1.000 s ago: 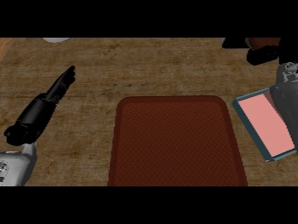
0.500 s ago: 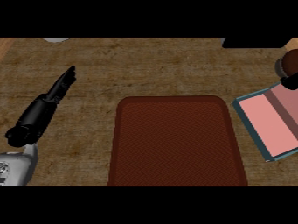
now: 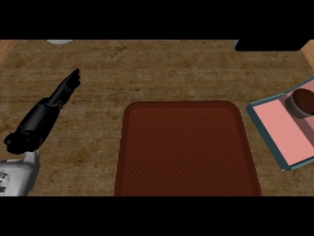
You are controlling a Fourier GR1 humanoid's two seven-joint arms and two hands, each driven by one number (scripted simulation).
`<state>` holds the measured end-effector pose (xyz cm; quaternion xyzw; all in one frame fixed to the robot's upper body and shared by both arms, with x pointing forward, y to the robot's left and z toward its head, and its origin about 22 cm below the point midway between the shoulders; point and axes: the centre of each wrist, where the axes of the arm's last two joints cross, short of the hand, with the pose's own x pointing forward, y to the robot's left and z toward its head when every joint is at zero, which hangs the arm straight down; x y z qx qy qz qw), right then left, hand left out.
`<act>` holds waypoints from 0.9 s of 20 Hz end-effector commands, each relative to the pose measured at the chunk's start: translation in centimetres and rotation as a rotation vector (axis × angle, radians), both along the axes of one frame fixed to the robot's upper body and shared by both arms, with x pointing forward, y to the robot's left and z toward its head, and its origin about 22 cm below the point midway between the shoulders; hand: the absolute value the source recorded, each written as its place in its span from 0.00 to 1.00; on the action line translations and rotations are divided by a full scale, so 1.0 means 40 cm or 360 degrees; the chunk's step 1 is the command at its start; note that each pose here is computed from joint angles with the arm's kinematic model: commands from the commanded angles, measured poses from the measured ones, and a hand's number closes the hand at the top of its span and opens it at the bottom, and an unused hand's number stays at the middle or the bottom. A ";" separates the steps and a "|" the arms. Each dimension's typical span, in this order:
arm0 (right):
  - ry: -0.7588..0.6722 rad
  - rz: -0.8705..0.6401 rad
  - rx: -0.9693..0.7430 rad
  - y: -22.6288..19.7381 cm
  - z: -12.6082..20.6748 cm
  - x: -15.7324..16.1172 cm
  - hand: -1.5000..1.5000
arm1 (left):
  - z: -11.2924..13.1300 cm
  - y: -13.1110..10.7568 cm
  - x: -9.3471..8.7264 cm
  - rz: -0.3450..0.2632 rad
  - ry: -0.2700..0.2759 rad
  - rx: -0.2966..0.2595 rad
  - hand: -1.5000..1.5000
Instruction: Pick the cupcake from the tray and place it in the cardboard box
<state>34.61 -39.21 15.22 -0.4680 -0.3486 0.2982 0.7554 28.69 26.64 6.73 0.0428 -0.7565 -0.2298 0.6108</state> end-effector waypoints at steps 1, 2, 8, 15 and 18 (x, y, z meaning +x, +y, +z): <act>-0.0010 0.0186 0.0124 -0.065 -0.024 -0.047 0.00 | 0.005 -0.015 0.002 0.0021 -0.0024 -0.0009 0.50; -0.0097 0.0217 0.0183 -0.019 0.019 -0.018 0.00 | -0.020 0.011 0.018 0.0035 0.0019 -0.0020 0.50; -0.1010 0.0092 0.0615 -0.011 0.020 -0.036 0.00 | -0.016 0.024 -0.007 0.0027 0.0038 -0.0011 0.50; -0.1532 -0.0347 0.1112 -0.114 0.019 -0.077 0.00 | -0.012 0.021 0.009 0.0027 0.0012 0.0020 0.50; -0.1590 -0.0461 0.1130 -0.208 -0.022 -0.149 0.00 | -0.006 0.022 -0.026 0.0027 -0.0004 -0.0001 0.50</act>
